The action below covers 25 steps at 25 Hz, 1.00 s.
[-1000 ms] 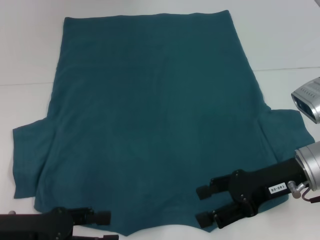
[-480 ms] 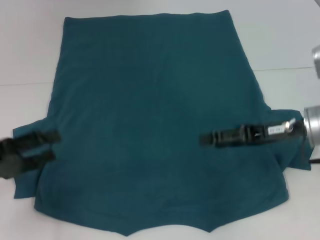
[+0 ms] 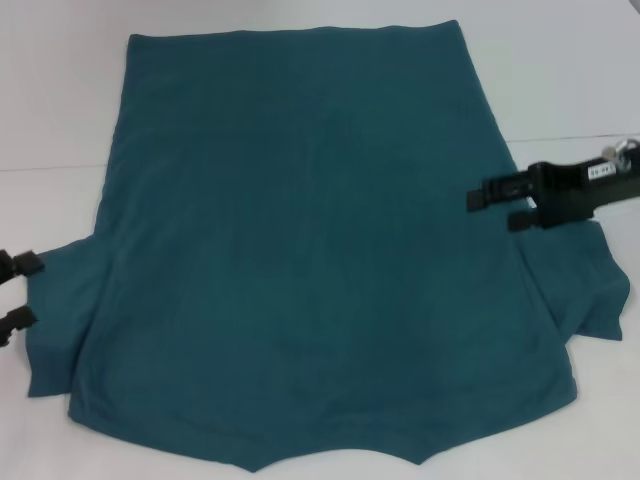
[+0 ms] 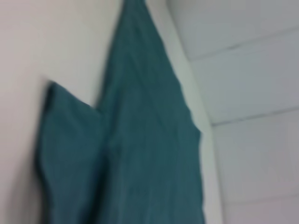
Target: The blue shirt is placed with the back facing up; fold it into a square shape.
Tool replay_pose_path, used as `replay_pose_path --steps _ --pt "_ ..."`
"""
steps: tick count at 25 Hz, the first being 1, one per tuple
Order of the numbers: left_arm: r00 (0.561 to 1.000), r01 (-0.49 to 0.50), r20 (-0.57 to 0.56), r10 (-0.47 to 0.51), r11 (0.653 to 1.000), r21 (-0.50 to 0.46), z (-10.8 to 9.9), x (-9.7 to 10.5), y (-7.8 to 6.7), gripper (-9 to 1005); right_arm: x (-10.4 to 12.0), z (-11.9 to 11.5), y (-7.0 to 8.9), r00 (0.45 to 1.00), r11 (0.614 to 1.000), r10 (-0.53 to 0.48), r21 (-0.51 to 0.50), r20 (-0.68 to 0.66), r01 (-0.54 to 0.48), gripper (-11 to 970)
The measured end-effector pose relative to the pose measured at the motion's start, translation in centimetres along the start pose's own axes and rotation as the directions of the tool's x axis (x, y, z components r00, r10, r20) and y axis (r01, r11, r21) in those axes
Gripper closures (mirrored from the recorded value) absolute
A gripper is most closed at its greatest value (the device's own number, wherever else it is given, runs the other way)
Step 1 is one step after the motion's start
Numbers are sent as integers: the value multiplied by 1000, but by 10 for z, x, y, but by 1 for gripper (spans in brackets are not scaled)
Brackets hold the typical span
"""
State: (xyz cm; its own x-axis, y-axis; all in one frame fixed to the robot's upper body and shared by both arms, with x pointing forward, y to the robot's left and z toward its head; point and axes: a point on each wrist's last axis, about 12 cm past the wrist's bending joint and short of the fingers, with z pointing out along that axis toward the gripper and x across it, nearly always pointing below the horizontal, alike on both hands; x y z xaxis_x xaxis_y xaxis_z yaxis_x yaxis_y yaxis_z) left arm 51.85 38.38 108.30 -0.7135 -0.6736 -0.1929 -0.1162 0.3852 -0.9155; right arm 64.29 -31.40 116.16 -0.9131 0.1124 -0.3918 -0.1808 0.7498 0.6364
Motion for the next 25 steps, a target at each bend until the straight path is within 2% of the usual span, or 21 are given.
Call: replay_pose_path --steps 8,15,25 --pt "999 -1 46 7 993 -119 10 -11 9 122 -12 12 14 999 999 -40 29 -20 40 17" --pt "998 -15 53 27 980 -200 14 -14 18 150 -9 14 12 999 999 -32 32 -20 33 15" --pt "997 -66 28 75 968 -244 23 -14 18 197 -8 14 11 999 999 -30 35 -19 31 16"
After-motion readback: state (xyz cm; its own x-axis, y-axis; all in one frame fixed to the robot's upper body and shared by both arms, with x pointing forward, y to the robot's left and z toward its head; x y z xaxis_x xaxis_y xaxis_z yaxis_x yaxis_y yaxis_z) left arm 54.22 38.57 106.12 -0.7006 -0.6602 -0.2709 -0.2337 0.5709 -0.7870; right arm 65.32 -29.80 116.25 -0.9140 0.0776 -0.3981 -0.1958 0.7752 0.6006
